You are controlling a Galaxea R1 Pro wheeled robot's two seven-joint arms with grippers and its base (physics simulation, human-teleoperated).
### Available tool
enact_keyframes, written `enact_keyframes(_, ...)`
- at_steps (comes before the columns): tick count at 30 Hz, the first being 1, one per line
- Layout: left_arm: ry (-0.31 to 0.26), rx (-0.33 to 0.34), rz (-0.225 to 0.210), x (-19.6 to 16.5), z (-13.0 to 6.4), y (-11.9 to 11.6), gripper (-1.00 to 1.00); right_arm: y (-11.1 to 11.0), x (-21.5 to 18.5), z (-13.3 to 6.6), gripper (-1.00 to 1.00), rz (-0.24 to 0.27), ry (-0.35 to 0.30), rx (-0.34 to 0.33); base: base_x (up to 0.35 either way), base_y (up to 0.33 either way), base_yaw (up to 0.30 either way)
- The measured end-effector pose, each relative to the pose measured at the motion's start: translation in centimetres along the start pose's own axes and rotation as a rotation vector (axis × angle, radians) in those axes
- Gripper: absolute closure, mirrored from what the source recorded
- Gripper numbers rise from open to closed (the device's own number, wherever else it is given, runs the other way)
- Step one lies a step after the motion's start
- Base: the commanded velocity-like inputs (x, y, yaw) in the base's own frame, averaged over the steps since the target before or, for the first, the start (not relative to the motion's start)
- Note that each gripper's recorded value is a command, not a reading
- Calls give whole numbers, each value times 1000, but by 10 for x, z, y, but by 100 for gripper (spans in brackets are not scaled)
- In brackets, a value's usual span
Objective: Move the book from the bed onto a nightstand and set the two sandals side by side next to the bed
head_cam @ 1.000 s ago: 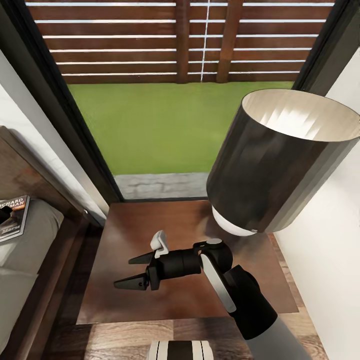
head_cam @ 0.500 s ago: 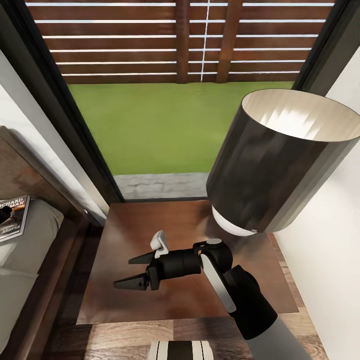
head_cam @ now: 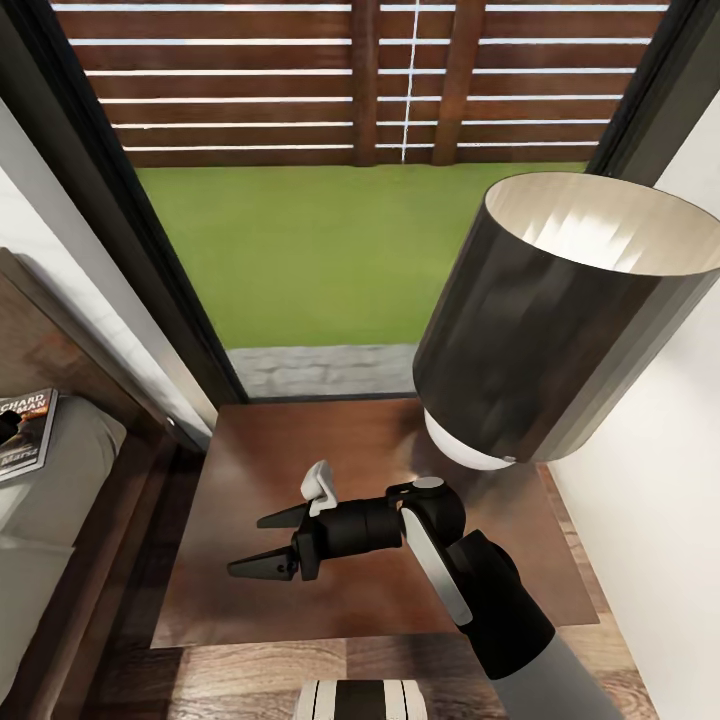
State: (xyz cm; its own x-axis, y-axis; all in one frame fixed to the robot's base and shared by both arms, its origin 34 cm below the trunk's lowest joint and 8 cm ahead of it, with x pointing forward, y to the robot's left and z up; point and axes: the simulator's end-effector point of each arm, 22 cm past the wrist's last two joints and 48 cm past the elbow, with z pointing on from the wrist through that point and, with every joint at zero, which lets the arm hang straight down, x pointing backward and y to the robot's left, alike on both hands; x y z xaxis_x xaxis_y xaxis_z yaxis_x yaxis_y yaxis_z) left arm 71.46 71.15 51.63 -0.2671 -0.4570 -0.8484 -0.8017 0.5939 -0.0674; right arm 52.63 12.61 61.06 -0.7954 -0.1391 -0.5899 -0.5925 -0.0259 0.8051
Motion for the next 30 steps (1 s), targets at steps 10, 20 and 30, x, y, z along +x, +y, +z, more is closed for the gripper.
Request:
enact_keyframes(10,0,0,1,0,0,0,-100,0,0,0,-100,0,0,0,0,0,0)
enact_keyframes(20,-2,-11,5,-3,0,5,-100,1,0,0,-100,-2,0,0,0,0,-57)
enact_keyframes(30,-3,-9,4,-4,0,5,-100,1,-1,0,-100,-3,0,0,0,0,-6)
